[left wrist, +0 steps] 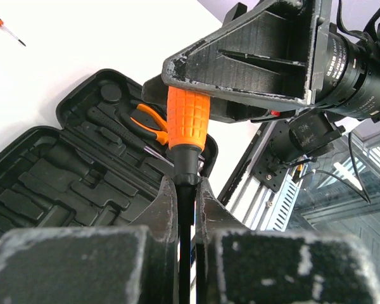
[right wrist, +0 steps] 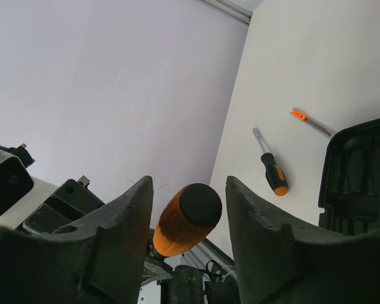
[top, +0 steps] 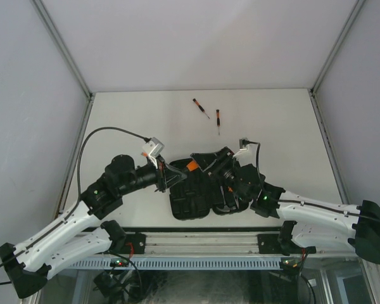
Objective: Sort the tools into containers
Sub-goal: Pick up the screwdriver from the center of the board.
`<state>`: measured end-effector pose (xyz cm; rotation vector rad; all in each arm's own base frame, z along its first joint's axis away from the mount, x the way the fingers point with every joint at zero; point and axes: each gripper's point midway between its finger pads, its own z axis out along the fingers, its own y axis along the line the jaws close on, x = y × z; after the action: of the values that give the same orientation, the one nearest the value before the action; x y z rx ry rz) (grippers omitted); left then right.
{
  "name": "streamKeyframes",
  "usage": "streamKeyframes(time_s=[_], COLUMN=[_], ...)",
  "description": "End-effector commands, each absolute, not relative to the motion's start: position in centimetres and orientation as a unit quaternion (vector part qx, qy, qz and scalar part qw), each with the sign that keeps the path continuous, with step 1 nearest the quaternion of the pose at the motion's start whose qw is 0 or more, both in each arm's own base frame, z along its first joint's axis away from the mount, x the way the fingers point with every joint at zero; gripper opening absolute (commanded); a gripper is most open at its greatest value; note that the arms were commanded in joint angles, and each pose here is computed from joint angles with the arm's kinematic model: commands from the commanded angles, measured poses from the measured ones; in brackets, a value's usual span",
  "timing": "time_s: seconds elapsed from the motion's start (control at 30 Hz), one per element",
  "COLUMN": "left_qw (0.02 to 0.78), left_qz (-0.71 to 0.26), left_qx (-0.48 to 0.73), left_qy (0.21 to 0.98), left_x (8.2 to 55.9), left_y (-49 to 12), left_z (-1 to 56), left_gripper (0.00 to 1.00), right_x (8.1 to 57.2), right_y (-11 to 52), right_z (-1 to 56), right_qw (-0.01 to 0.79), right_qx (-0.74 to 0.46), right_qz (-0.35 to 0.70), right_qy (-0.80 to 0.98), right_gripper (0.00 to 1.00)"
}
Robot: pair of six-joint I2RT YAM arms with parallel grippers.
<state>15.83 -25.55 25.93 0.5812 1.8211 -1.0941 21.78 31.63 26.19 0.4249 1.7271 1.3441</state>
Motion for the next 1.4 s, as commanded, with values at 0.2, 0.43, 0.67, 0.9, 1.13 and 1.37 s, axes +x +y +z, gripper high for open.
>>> streamKeyframes(time_s=[0.2,0.43,0.67,0.9,1.13,1.37], left_qw=[0.449,0.433,0.399,0.382,0.385,0.408], left_qz=[-0.468,-0.482,-0.499,-0.511,-0.513,-0.506], left_qx=[0.250,0.277,0.303,0.317,0.307,0.266], left_qy=[0.719,0.710,0.708,0.701,0.703,0.712], left_x=[15.4,14.3,13.2,12.5,12.7,14.0], left_y=[-26.6,-26.9,-27.6,-28.0,-28.0,-27.7], left_z=[26.7,26.7,25.8,25.8,26.0,26.1], left_gripper=[0.18,0.39,0.41,0.15,0.00,0.00], right_x=[21.6,21.5,21.2,21.4,21.6,21.7], right_y=[31.8,30.2,28.8,28.7,28.4,26.8], right_z=[30.0,30.9,32.4,32.8,32.4,31.3], right_qw=[0.442,0.459,0.466,0.466,0.468,0.483], right_qx=[0.161,0.115,0.069,0.049,0.052,0.100], right_qz=[0.582,0.558,0.553,0.547,0.534,0.498], right_qy=[0.663,0.682,0.687,0.694,0.702,0.713], right_gripper=[0.22,0.05,0.03,0.04,0.26,0.58])
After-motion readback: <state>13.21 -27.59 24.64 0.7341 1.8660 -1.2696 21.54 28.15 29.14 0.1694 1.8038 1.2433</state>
